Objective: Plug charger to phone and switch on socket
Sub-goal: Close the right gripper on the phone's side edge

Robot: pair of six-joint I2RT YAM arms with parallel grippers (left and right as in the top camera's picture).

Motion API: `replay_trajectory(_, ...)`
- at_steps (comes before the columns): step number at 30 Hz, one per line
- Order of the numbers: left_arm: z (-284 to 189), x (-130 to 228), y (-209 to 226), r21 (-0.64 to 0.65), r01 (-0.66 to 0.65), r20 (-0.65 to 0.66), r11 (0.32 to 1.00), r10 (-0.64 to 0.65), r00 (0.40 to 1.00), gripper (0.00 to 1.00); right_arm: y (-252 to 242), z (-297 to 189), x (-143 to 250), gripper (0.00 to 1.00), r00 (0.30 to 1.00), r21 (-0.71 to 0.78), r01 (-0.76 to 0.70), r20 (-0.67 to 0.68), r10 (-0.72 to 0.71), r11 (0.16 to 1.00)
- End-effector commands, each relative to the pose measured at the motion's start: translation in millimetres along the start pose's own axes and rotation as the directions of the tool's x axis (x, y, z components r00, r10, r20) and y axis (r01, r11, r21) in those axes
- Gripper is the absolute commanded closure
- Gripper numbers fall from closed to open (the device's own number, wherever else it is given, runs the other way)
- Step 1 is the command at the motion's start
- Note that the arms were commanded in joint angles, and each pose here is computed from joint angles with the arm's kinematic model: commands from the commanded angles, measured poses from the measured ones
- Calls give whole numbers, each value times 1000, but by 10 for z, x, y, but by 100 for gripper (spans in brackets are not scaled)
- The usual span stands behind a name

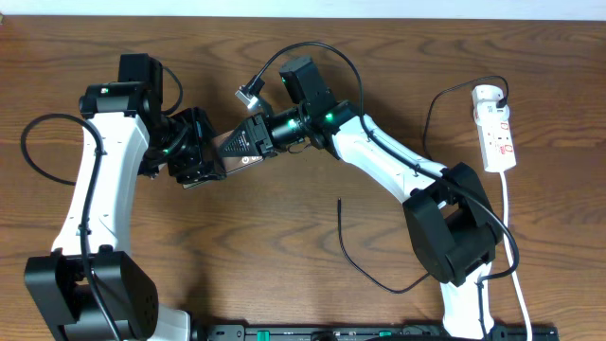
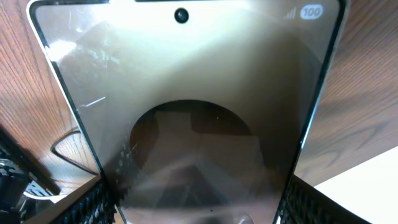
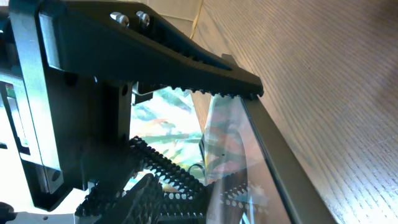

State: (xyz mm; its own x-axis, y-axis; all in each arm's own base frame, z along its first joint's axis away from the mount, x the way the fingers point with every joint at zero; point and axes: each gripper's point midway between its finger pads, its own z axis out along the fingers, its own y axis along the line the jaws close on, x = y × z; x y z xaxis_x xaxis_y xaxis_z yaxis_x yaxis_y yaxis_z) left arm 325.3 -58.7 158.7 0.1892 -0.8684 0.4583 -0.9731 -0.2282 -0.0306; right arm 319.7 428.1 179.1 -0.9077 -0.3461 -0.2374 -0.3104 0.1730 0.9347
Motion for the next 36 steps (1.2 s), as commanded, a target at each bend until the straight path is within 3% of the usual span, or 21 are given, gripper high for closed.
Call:
replay_trajectory(1, -8, 70, 6, -9, 13, -35, 1000, -13, 999, 93, 36, 79, -9, 55, 1000, 4, 20, -3, -20, 1000)
replay_trajectory(14, -5, 76, 11, -11, 10, -35, 1000, -10, 999, 93, 39, 95, -2, 62, 1000, 5, 21, -4, -21, 1000)
replay_trajectory(17, 3, 91, 17, -13, 5, -35, 1000, -5, 999, 93, 31, 112, -2, 72, 1000, 14, 23, -1, -23, 1000)
replay_trajectory(29, 3, 92, 19, -13, 4, -35, 1000, -5, 999, 93, 38, 136, 11, 76, 1000, 15, 25, -5, -24, 1000)
replay_trajectory(36, 3, 91, 18, -13, 4, -35, 1000, -4, 999, 93, 35, 141, 11, 87, 1000, 17, 25, -3, -24, 1000)
